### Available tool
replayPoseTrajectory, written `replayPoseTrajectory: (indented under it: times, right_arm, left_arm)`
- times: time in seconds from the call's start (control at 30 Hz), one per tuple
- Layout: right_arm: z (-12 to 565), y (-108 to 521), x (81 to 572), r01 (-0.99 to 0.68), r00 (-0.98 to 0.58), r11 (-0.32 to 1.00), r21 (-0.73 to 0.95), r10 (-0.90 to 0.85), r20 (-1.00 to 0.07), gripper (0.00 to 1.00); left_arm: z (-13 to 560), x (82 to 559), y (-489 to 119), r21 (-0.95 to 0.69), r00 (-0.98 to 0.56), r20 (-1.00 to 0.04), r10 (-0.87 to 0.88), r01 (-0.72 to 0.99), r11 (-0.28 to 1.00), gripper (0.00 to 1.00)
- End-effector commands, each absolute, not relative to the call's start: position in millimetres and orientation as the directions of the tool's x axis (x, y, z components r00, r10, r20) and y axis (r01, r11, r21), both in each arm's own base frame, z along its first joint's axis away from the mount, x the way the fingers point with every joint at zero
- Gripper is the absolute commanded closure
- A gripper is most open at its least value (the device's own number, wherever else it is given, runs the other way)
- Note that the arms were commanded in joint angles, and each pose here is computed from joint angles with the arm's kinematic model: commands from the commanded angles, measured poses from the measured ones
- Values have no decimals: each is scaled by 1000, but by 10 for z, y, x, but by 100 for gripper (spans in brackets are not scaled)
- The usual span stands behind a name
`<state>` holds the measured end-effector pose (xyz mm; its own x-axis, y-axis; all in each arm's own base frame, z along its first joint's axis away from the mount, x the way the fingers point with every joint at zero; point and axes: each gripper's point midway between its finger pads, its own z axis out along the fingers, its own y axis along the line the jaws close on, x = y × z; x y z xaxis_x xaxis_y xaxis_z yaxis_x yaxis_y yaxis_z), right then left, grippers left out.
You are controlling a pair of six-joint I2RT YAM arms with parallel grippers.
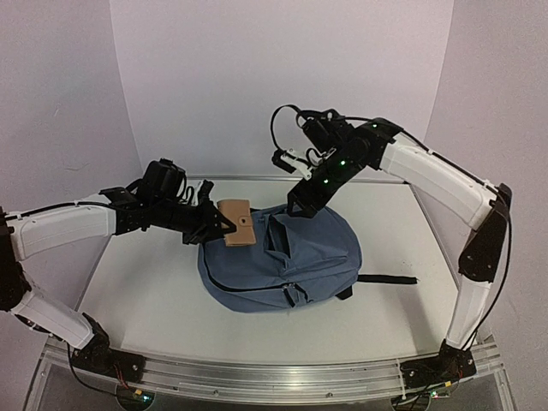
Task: Pack the student bag
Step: Place the personal item in the student bag.
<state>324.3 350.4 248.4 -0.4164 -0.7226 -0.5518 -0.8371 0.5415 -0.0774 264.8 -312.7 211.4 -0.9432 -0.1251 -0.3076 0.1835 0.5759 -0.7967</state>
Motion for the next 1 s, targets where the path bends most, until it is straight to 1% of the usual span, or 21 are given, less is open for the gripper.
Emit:
replayPoseTrajectory:
  times: [0.0,0.1,0.2,0.27,0.3,0.4,0.43,0.5,0.6,0.63,0.67,0.73,0.83,0.97]
  right_arm:
    - [2333,3684,3470,-784,-449,608,-127,-696,-560,26]
    - [2138,3811,3503,-784,-451,603,-148,-716,-533,24]
    - [1912,3799,3611,-757,-462,616,-216,-739,-490,24]
    - [1767,3779,3682,-741,-471,622,-254,-751,-464,26]
    - [1734,3775,3715,-733,-474,625,-267,-752,-459,30]
    - [1702,3776,3813,-709,-480,638,-300,-748,-458,45]
    - [1717,3772,3830,-703,-479,641,-308,-747,-461,52]
    - [1753,3760,3863,-692,-475,644,-327,-747,-466,69]
    - [1804,3791,3844,-692,-479,654,-305,-733,-483,86]
    - [1826,3817,3811,-702,-474,650,-291,-732,-489,93]
    - [1826,3824,3800,-707,-474,648,-283,-731,-490,95]
    - [1822,3819,3787,-703,-483,655,-275,-725,-492,96]
    - [1817,3815,3762,-712,-479,649,-269,-728,-491,94]
    - [1887,3879,3769,-715,-477,655,-244,-712,-515,95]
  left_arm:
    - [2120,2784,-3184,-856,-938,-227,-263,63,514,100]
    - [2066,2826,-3203,-864,-935,-213,-284,44,502,100]
    - [2071,2845,-3205,-864,-932,-213,-292,40,502,100]
    - [2068,2842,-3197,-860,-933,-211,-292,36,509,100]
    - [2060,2834,-3199,-860,-935,-210,-287,37,510,100]
    - [2024,2802,-3246,-871,-943,-202,-265,50,489,100]
    - [2012,2798,-3280,-878,-947,-198,-254,56,476,100]
    - [1995,2777,-3379,-892,-954,-203,-219,87,444,100]
    - [1964,2772,-3506,-907,-960,-210,-185,121,403,100]
    - [1967,2794,-3542,-912,-961,-212,-180,129,389,100]
    - [1968,2824,-3579,-915,-959,-221,-176,141,377,100]
    - [1916,2869,-3686,-929,-967,-197,-159,133,344,100]
    - [1803,2900,-3844,-948,-979,-158,-130,113,296,100]
    - [1665,2920,-3926,-959,-986,-121,-112,88,268,100]
